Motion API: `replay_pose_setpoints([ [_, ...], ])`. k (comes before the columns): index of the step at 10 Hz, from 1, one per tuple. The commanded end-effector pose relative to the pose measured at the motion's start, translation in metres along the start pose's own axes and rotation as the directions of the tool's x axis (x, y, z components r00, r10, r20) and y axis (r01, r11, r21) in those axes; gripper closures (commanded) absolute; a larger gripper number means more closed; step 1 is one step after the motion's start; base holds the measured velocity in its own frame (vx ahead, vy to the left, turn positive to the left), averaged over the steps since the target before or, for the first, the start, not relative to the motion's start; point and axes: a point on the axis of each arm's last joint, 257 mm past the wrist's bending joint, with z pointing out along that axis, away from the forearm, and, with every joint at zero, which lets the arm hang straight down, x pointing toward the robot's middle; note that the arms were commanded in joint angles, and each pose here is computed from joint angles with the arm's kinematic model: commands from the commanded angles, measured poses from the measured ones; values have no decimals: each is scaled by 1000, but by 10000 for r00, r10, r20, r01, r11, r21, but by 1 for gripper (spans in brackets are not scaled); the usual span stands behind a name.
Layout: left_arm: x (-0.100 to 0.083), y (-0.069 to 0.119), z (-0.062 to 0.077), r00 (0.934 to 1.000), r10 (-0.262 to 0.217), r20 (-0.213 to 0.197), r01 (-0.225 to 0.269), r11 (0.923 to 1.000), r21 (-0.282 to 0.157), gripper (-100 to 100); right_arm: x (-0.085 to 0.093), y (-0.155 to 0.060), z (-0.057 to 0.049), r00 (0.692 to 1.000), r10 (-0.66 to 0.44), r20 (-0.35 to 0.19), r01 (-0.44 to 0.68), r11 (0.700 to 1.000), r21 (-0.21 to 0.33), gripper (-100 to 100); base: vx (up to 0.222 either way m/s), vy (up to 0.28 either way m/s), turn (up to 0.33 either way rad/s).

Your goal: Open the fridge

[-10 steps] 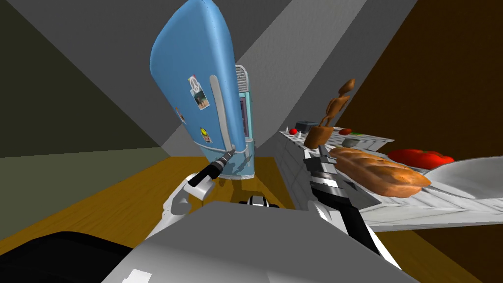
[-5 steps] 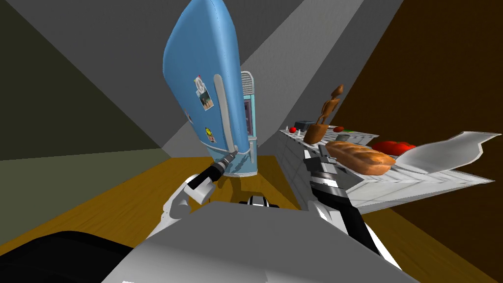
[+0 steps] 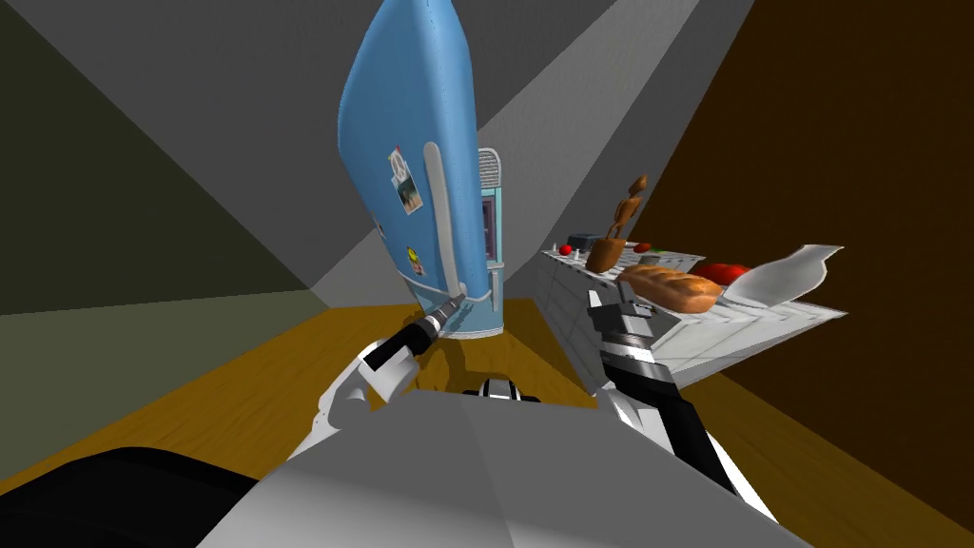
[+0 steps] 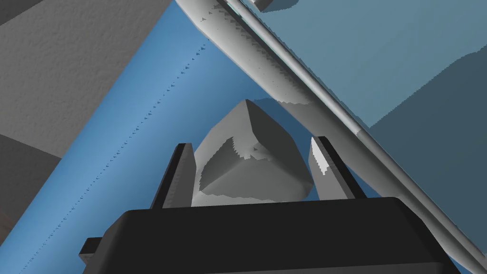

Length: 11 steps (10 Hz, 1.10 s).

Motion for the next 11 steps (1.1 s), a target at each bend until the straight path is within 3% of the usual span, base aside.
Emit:
replay_pose_setpoints([
  [1,-1,-14,1,9999,130,6,-130,9993,361,100,0,0,0,10000,-1,-1,1,10000,-1,0,-119,194,-61],
  [9,31,-52,-6,9959,288,-852,-167,9901,1394,100,0,0,0,10000,-1,0,1,10000,1,0,-163,215,-70],
  [10,31,-52,-6,9959,288,-852,-167,9901,1394,100,0,0,0,10000,-1,0,1,10000,1,0,-106,212,-62],
  [11,39,-41,-6,9938,210,-1092,-86,9936,1126,100,0,0,0,10000,-1,0,1,10000,1,0,-54,87,-26],
])
